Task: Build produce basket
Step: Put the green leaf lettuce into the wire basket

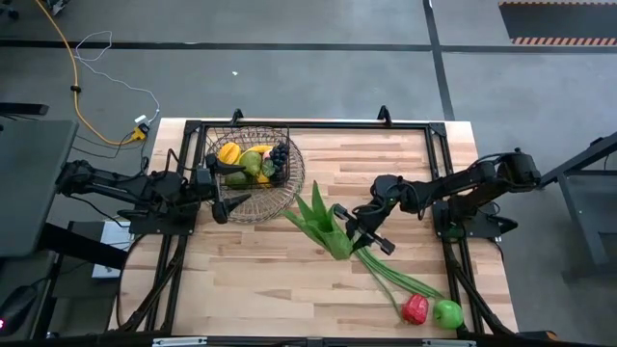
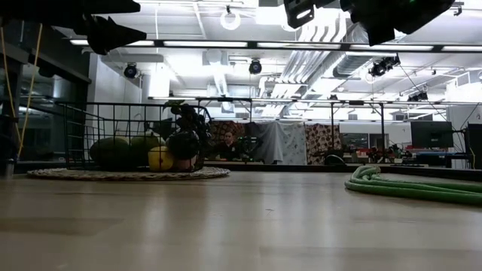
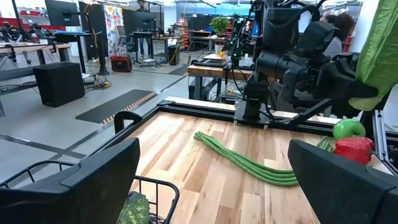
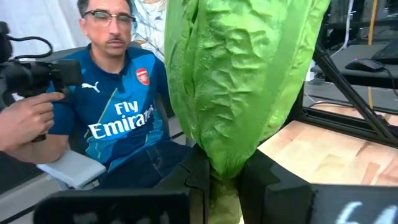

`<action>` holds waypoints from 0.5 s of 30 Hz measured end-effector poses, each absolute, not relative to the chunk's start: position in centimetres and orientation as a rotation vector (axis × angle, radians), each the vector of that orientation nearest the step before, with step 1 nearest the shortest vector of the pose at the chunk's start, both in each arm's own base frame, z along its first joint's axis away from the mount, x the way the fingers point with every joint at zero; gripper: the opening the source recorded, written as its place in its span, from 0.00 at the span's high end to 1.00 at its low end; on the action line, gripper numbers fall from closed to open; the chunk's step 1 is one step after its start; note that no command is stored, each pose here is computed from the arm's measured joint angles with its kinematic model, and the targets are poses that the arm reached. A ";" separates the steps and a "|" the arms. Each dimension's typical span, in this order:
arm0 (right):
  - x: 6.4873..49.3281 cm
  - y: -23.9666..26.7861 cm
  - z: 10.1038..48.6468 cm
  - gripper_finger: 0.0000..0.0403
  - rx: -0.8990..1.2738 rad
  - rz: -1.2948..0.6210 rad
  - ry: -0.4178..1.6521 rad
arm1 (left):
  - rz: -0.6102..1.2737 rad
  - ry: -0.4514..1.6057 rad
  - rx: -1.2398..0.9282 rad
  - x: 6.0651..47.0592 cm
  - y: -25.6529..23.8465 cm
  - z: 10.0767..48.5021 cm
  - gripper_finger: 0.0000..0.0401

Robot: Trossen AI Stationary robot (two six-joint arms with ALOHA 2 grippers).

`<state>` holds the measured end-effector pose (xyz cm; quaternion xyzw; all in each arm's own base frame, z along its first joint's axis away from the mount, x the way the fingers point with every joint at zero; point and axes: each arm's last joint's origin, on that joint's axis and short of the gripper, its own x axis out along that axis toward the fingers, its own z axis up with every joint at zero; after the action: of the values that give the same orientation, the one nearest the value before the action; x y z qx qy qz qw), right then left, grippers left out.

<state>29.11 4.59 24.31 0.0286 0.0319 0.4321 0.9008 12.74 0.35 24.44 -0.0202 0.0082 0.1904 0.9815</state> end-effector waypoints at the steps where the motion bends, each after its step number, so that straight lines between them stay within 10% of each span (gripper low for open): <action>1: 29.1 4.6 24.3 0.92 0.059 0.884 0.066 | 0.383 0.017 -0.041 12.7 0.4 24.4 0.00; 15: 30.2 1.6 23.7 0.92 -0.038 0.041 0.106 | 0.383 0.017 -0.031 12.7 0.3 24.4 0.00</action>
<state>30.21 1.56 23.69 -0.0191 0.0529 0.0203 0.9982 12.74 0.35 24.45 -0.0155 0.0086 0.1903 0.9816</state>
